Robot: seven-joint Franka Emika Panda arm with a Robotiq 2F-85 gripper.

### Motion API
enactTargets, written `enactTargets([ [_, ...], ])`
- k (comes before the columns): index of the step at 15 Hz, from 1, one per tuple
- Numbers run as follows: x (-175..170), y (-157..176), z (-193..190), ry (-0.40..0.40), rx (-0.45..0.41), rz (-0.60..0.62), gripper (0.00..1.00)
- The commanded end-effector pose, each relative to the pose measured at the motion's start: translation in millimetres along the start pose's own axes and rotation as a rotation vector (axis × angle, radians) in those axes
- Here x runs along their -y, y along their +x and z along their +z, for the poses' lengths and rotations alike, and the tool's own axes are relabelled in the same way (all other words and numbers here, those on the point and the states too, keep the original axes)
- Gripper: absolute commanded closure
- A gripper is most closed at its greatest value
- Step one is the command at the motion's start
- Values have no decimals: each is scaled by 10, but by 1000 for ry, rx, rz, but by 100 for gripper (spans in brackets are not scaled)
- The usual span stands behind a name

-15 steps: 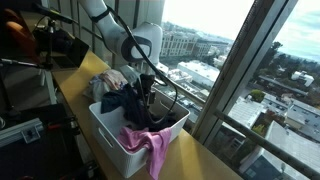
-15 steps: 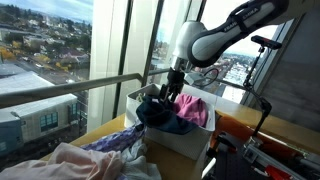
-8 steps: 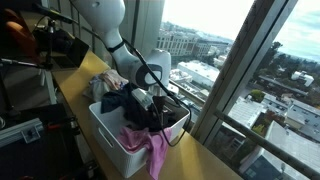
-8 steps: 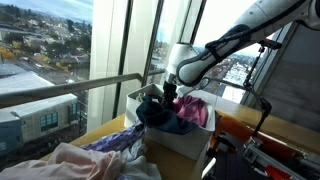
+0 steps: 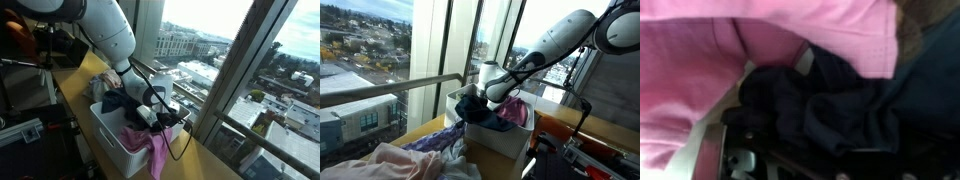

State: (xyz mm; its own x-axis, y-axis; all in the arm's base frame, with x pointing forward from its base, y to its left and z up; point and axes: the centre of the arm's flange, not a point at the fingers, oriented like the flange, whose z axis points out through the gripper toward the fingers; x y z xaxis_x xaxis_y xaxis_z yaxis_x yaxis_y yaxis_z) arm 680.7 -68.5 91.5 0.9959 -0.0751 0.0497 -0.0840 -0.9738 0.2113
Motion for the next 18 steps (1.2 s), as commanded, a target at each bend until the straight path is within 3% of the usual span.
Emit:
enactTargets([
  [1,58,25,246,6,30,-2,39],
  [7,-175,-133,-487,42,-4,31,87],
  [9,-291,-203,-791,52,-19,48,99],
  [18,-679,-400,-2429,103,-123,108,100],
])
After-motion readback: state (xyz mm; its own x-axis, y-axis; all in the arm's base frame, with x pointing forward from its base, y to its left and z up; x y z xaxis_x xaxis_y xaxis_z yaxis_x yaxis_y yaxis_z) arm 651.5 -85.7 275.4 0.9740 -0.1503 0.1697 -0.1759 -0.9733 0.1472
